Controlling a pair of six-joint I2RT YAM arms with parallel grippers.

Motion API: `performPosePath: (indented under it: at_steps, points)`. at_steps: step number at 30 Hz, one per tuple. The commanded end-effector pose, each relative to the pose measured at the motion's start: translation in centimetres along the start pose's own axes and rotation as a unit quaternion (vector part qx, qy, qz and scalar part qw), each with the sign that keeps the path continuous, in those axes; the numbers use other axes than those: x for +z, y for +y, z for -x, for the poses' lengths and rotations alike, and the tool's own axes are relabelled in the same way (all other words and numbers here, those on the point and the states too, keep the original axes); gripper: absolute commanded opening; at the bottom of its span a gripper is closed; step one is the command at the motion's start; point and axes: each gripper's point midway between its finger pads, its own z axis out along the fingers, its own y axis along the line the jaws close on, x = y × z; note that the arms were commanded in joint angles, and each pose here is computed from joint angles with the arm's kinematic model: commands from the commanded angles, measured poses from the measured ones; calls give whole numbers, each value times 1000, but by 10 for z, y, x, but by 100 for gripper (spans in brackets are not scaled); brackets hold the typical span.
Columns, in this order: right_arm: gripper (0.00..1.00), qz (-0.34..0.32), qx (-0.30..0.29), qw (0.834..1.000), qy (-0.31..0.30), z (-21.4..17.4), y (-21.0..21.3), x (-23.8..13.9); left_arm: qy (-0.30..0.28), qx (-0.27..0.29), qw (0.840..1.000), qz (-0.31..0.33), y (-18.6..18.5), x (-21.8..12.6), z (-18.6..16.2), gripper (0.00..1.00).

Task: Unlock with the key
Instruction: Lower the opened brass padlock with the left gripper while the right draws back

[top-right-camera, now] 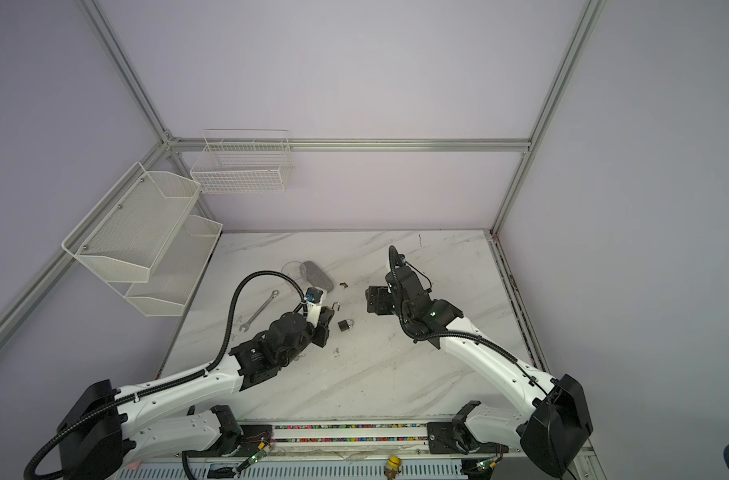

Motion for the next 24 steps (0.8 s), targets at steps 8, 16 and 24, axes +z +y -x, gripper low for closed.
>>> performPosePath:
  at_steps: [8, 16, 24]
  points:
    - [87, 25, 106, 993, -35, -2, -29, 2, 126, -157, 977, 77, 17, 88, 17, 0]
    - [87, 23, 122, 992, -29, -16, -42, 7, 214, -157, 954, 136, 21, 144, -14, 0]
    - [87, 20, 118, 992, -28, -16, -46, 9, 245, -166, 942, 158, 23, 175, -31, 0]
